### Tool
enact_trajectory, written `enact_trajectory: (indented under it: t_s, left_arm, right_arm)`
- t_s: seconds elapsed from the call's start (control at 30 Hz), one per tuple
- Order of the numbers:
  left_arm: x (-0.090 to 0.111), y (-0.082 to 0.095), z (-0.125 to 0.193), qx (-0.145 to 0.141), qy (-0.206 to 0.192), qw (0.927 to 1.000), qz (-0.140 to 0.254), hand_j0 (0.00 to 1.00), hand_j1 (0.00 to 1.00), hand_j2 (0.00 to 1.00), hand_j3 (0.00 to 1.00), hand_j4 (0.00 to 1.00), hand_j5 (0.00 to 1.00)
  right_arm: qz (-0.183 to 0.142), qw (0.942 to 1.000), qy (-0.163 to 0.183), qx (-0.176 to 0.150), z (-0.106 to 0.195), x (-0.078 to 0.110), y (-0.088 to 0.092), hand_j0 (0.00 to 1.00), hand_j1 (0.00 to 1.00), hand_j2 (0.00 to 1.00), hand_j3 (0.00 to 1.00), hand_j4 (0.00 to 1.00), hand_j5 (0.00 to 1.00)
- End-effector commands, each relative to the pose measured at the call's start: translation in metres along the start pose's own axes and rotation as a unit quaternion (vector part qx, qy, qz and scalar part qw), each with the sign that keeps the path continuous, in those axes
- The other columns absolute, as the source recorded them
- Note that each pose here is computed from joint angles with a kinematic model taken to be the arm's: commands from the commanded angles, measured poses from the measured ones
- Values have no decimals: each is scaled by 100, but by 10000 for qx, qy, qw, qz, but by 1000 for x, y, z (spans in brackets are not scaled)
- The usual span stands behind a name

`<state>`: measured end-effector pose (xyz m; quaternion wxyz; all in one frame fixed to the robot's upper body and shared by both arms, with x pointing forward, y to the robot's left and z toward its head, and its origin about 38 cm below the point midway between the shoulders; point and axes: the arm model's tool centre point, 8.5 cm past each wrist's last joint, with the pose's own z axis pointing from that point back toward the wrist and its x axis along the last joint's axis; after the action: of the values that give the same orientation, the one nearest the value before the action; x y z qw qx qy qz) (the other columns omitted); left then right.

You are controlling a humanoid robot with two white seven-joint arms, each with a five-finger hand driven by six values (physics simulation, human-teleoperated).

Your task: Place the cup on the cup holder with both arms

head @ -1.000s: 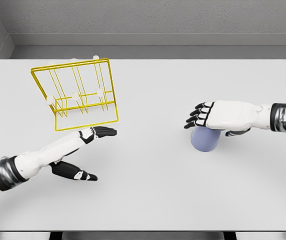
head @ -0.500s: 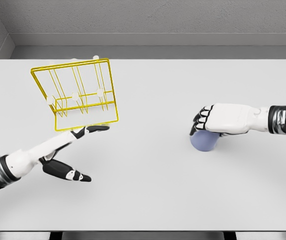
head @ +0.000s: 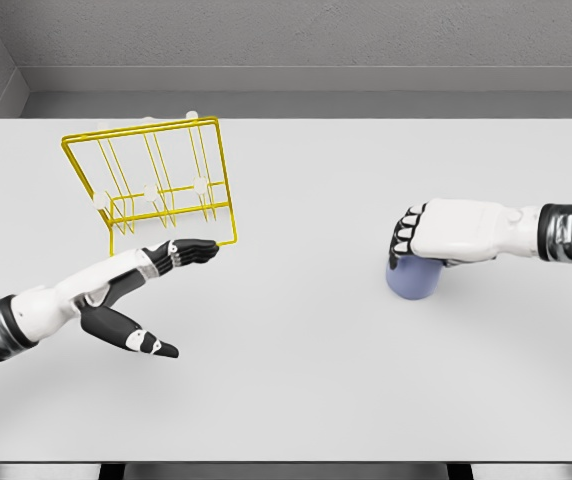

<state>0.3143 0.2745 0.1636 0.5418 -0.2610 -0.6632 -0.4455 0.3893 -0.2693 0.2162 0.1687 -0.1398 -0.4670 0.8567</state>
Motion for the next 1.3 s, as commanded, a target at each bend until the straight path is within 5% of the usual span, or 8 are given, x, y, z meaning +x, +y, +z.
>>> enact_trajectory:
  t_s: [0.0, 0.37, 0.63, 0.8, 1.27]
  left_arm:
    - [-1, 3, 3, 36, 110, 9999, 120, 100, 100, 100, 100, 100, 100]
    - [-13, -3, -13, 54, 423, 9980, 459, 100, 100, 100, 100, 100, 100]
    - [-20, -25, -49, -29, 97, 9970, 774, 100, 100, 100, 100, 100, 100]
    - [-26, -33, -58, -134, 118, 9980, 599, 100, 100, 100, 100, 100, 100]
    - [-43, -28, -69, 27, 546, 9931, 1040, 100, 100, 100, 100, 100, 100]
  right_arm:
    - [26, 10000, -21, -29, 0, 2, -3, 63, 63, 63, 63, 63, 63]
    - [329, 9992, -168, -158, 1, 13, -24, 57, 57, 57, 57, 57, 57]
    - [503, 9972, -343, -429, -15, 19, -48, 57, 57, 57, 57, 57, 57]
    - [562, 9954, -503, -592, -28, 26, -60, 57, 57, 57, 57, 57, 57]
    - [550, 9923, -776, -790, -46, 39, -69, 58, 58, 58, 58, 58, 58]
